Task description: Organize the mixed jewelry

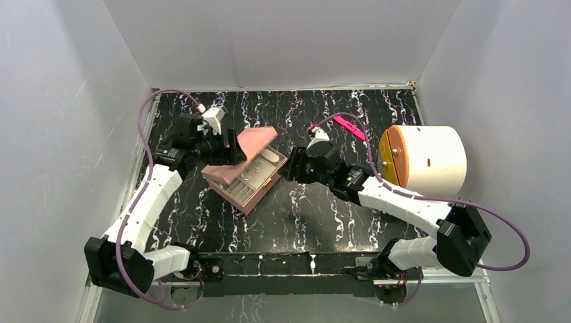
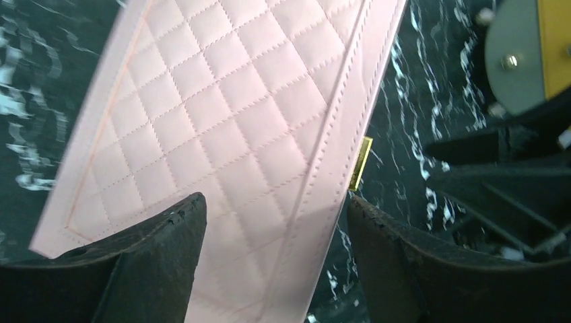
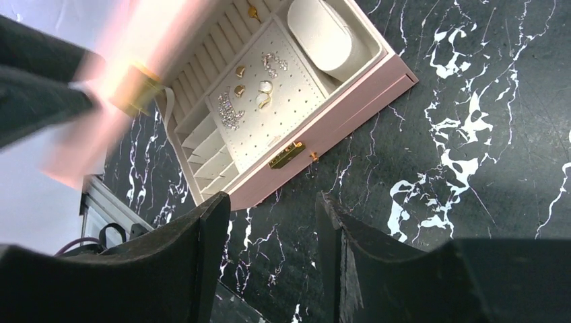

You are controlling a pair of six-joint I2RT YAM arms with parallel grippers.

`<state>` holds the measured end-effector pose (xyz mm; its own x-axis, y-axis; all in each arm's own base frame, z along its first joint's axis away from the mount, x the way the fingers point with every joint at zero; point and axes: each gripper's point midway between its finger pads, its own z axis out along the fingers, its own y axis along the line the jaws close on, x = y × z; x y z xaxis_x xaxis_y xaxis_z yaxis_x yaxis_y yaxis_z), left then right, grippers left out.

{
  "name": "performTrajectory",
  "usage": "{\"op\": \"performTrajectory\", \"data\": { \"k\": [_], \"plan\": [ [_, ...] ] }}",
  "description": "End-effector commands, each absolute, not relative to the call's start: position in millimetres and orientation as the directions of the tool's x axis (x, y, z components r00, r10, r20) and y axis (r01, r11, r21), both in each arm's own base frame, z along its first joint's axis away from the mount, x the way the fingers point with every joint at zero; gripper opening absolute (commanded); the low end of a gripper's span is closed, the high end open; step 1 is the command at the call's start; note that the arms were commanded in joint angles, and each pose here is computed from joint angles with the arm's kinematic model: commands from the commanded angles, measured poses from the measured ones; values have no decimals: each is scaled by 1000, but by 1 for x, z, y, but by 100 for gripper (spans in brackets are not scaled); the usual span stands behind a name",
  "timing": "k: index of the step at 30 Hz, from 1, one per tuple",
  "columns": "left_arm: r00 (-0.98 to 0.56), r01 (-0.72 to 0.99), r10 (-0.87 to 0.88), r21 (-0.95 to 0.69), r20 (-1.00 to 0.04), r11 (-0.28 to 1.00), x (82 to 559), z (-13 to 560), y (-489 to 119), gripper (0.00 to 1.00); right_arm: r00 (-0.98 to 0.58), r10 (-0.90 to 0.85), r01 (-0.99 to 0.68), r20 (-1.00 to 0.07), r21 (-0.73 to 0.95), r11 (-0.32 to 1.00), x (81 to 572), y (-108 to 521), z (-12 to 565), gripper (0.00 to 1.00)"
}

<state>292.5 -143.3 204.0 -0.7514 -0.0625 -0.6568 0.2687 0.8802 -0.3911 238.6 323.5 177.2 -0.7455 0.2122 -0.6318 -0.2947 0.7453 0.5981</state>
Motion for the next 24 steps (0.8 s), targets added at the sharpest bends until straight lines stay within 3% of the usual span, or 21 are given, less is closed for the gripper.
{"op": "performTrajectory", "data": {
  "k": [1, 7, 11, 15, 20, 24],
  "plan": [
    [-826, 339, -21, -525, -564, 781, 254, 194, -169, 75, -705, 289, -260, -648, 614, 745, 252, 321, 196, 57],
    [-839, 315, -41, -546, -542, 776, 248, 178, -169, 76, -715, 259, -236, -649, 573, 785, 256, 319, 183, 56],
    [-850, 257, -92, -560, -519, 788, 250, 172, -168, 71, -704, 169, -297, -690, 502, 812, 260, 320, 181, 57],
    [-819, 213, -200, -608, -538, 765, 258, 183, -173, 65, -690, 102, -325, -716, 433, 840, 278, 321, 187, 67],
    [-789, 180, -210, -544, -577, 819, 261, 181, -177, 59, -688, 115, -313, -716, 436, 844, 315, 325, 189, 72],
    [-814, 112, -181, -453, -552, 884, 252, 159, -165, 56, -692, 37, -321, -721, 353, 879, 332, 327, 173, 72]
  ]
}}
